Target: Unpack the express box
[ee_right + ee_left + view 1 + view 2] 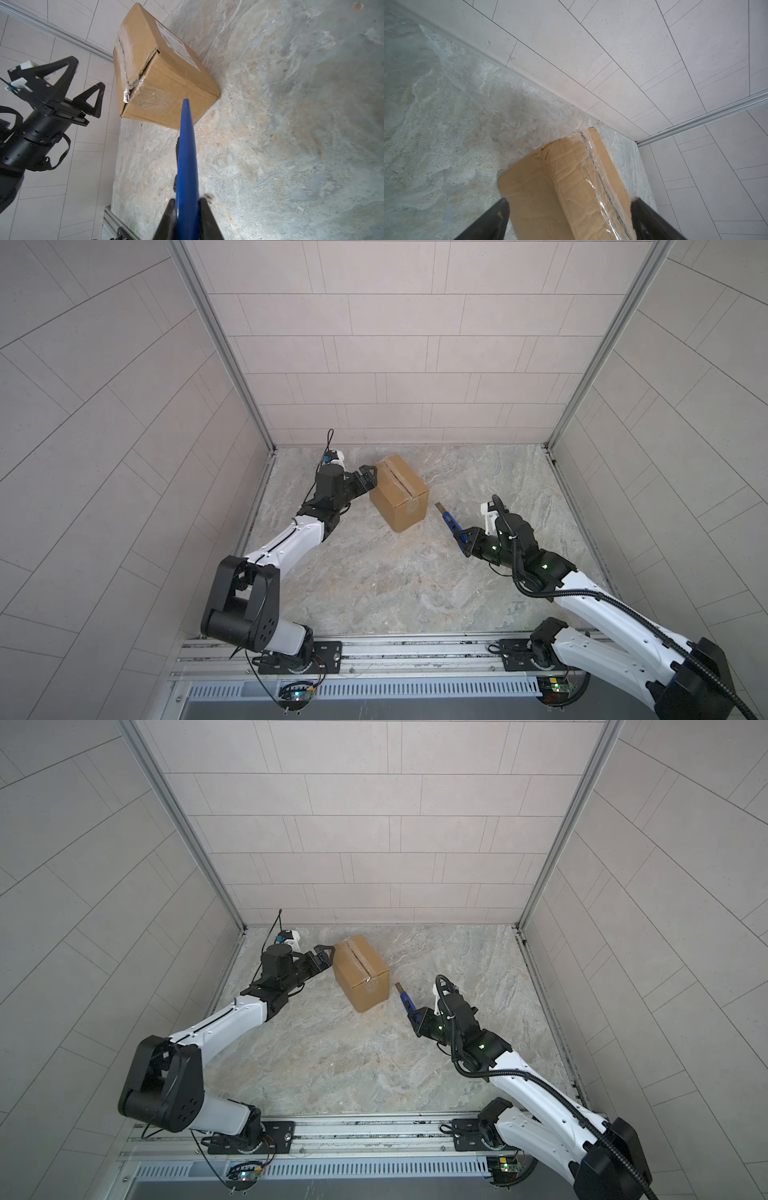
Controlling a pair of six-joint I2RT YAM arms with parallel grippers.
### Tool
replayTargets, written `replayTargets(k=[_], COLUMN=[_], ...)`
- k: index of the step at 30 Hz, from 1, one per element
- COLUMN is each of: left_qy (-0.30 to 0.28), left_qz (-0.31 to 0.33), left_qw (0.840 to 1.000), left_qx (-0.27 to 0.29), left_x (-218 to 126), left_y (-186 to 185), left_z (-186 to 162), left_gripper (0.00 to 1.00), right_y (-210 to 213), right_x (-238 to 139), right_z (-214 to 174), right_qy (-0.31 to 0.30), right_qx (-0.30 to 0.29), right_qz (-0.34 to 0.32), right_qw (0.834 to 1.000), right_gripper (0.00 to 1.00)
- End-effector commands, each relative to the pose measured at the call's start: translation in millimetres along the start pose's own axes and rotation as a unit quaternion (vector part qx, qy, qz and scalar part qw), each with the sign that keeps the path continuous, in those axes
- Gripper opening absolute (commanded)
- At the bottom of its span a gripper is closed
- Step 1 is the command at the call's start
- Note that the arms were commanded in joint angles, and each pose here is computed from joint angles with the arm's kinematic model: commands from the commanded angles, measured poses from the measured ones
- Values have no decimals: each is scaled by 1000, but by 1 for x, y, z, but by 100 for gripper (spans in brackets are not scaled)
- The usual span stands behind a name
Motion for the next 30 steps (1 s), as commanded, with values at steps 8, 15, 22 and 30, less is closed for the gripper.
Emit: replayTargets(k=[8,15,22,30], left_qy=[32,50,72,90], left_qz=[-14,-20,-35,-32], left_qw=[999,998,997,995], left_qx=[-21,-19,-15,38], left_x=[8,20,37,36], left_y=[11,3,-10,-29], left_z=[-15,-20,-20,-15], left_gripper=[98,100,100,100], right_y=[6,15,29,9], right_x=[29,44,41,18], right_z=[45,47,16,-10], right_qy=[14,54,91,63], right_qx=[-128,-179,-177,-125], right_qz=[6,51,87,6], right_qw=[992,981,976,990], right_gripper=[0,0,0,0])
Point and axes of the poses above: each gripper's point midway between its finger pads, its own x axis out along the fingers, its own y axis along the line the jaws close on, z = x × y, the point moved 9 cm from there along -x, back along the fingers, and after that the axes turned 14 degrees about -x, right-handed, at the moved point
